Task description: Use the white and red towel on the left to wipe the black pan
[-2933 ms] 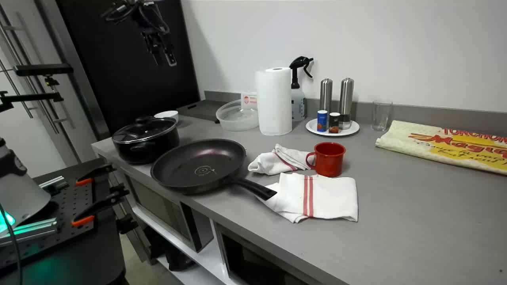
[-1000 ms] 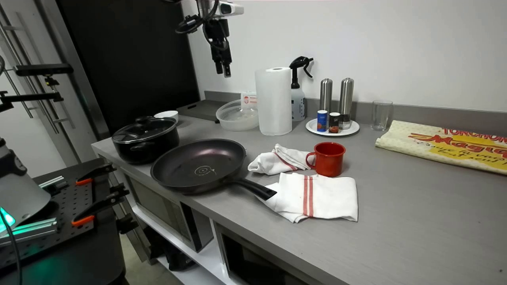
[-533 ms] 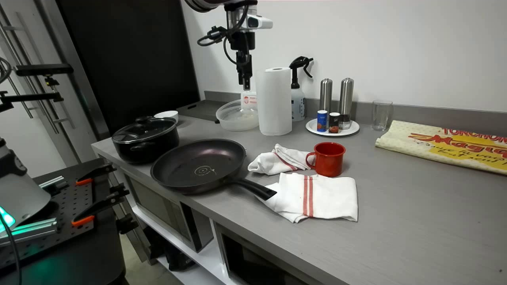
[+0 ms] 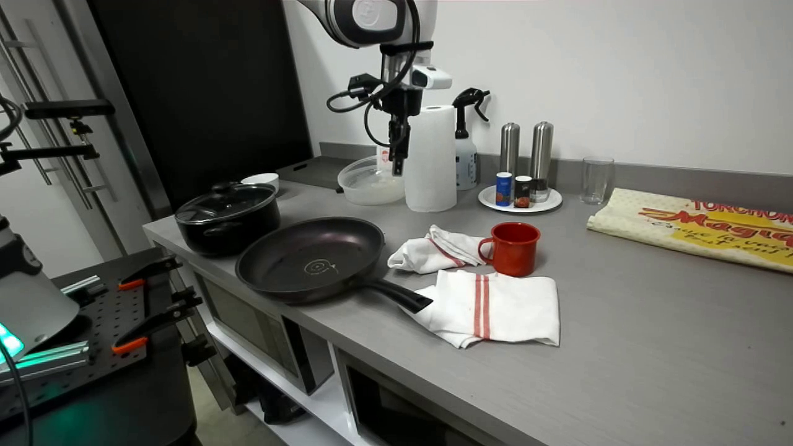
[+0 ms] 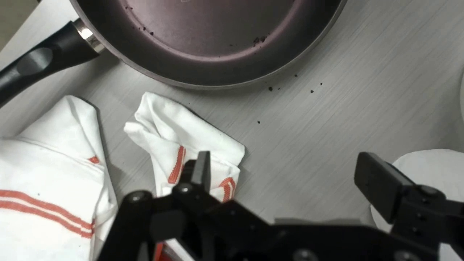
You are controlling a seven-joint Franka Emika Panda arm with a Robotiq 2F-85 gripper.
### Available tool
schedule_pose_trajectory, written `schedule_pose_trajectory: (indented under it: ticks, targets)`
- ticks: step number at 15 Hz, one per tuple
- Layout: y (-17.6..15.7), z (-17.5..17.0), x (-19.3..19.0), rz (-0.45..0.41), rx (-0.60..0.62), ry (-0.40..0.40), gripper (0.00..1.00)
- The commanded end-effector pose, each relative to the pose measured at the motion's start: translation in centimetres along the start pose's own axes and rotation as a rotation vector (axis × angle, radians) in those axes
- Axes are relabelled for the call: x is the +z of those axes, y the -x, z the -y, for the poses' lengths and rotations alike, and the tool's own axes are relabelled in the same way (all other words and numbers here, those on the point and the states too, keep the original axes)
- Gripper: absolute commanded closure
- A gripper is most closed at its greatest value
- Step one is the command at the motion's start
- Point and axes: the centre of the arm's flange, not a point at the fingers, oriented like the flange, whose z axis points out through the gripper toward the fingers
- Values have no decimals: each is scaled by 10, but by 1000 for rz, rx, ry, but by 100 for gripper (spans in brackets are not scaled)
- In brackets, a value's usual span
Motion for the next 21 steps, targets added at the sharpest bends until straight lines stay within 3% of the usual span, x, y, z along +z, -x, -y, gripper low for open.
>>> schedule_pose_trajectory:
  ticks: [1,16,21]
  targets:
    - [-15,-5,16,22,28,-12,0]
    - [-71,-72,84,66,118,24,0]
    - [-88,-76,103,58,100,29,0]
